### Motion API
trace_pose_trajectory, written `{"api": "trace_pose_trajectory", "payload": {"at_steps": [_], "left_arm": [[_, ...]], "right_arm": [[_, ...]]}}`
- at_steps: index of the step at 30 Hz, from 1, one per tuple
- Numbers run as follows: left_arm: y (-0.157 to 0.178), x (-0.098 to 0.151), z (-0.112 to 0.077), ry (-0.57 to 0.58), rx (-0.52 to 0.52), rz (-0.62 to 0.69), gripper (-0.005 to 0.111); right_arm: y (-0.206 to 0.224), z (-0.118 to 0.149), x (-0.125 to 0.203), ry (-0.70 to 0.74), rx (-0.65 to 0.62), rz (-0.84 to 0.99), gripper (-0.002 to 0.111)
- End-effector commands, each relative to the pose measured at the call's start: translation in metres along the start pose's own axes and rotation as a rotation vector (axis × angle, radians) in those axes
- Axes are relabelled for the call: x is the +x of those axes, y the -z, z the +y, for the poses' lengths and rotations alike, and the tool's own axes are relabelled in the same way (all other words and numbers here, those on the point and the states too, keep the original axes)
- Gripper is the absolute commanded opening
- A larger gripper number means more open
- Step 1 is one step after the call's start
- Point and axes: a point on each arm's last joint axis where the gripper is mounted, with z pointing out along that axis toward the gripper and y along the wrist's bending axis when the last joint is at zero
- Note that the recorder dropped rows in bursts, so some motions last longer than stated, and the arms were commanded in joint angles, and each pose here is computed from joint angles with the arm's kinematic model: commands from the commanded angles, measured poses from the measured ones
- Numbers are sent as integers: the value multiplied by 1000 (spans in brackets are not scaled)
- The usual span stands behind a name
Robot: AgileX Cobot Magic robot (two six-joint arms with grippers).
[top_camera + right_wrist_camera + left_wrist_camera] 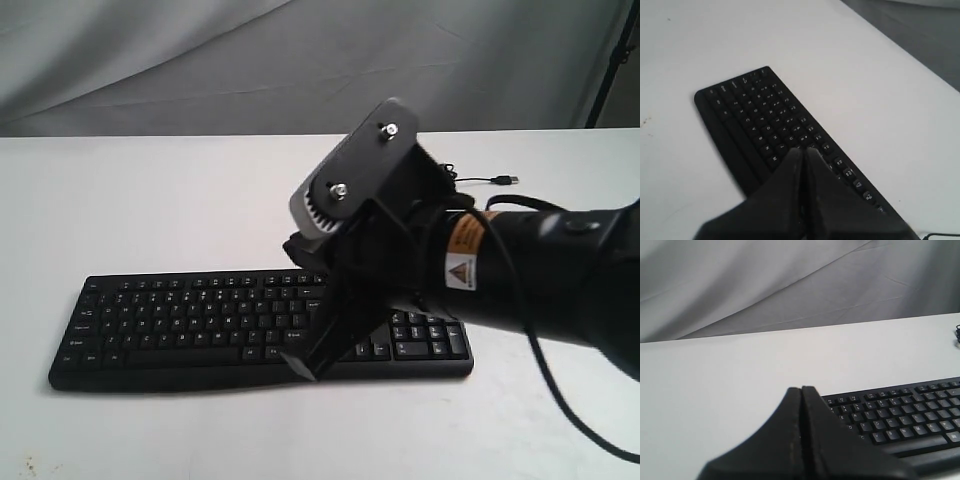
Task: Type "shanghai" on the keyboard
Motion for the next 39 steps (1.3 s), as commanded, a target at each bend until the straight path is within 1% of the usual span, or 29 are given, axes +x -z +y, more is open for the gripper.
{"api": "trace_pose_trajectory", "payload": {"at_steps": [1, 6, 9, 11, 15, 19, 22, 25, 30, 35, 39], "left_arm": [[0, 1, 0, 2, 3, -2, 0], [0, 1, 0, 2, 3, -2, 0], [0, 1, 0, 2, 3, -2, 0], [0, 1, 0, 2, 3, -2, 0], [0, 1, 0, 2, 3, -2, 0], [0, 1, 0, 2, 3, -2, 0], [0, 1, 0, 2, 3, -2, 0], [0, 1, 0, 2, 3, -2, 0], [0, 1, 0, 2, 3, -2, 0], [0, 1, 0, 2, 3, -2, 0], [0, 1, 0, 2, 3, -2, 0]], "right_arm": [[30, -2, -3, -1, 18, -66, 0], [69, -4, 7, -8, 46, -142, 0], [91, -14, 23, -34, 114, -168, 0], [107, -21, 38, -59, 176, -184, 0], [134, -25, 73, -100, 292, -214, 0], [156, -17, 112, -121, 388, -272, 0], [167, -9, 132, -117, 437, -345, 0], [176, -3, 142, -105, 479, -431, 0], [183, 1, 147, -92, 498, -499, 0], [180, 3, 153, -107, 480, -425, 0], [181, 3, 160, -132, 523, -371, 0]]}}
